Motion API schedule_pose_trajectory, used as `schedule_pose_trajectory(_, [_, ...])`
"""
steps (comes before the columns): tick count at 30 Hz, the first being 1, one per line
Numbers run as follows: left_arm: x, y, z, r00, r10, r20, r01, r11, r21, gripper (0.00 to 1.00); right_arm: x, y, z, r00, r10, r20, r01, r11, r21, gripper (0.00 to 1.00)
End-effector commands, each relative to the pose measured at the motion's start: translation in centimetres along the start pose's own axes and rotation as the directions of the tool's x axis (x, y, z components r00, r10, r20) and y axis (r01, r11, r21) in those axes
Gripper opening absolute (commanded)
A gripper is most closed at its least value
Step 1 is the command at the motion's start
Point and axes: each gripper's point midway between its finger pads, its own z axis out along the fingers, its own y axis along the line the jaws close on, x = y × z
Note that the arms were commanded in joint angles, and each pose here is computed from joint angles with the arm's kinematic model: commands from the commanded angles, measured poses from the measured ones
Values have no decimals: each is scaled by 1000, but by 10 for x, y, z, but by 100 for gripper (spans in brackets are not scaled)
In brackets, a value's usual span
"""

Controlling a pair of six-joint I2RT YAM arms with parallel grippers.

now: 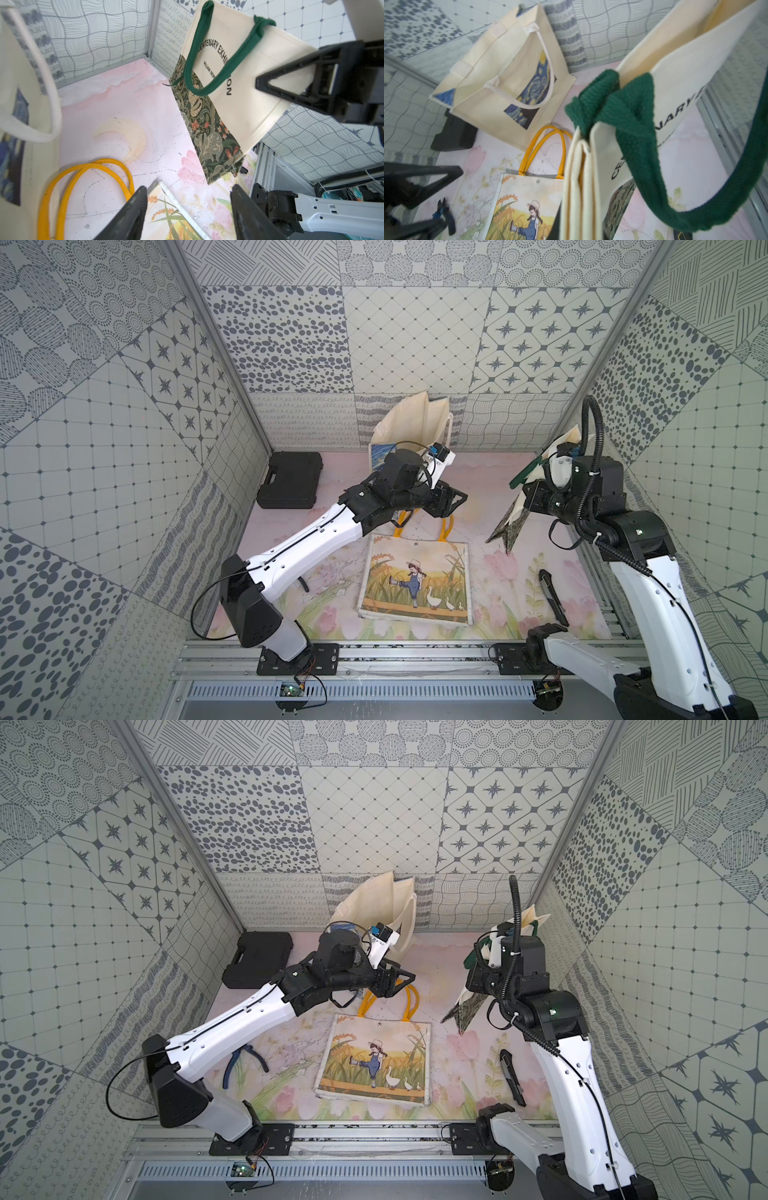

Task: Put away the canvas bag
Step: Press the canvas bag, then place the canvas bag at the center of the board.

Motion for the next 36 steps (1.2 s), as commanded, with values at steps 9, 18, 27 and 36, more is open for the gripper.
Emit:
schedule_pose_trajectory(9, [15, 100, -116, 992, -126, -7, 108, 874, -474, 65, -1, 111, -55, 986, -151, -71, 79, 799, -597, 0])
schedule_pose_trajectory(18, [16, 117, -145, 994, -113, 0, 96, 842, -531, 65, 45, 143, -92, 932, -251, -260, -36, 653, -756, 0])
schedule_pose_trajectory(27, [19, 125, -149, 991, -133, 7, 117, 839, -532, 65, 96, 173, -100, 839, -398, -371, -147, 490, -859, 0])
schedule_pose_trajectory(36, [31, 131, -146, 989, -145, -10, 117, 836, -535, 65, 101, 198, -66, 825, -358, -437, -359, 265, -895, 0])
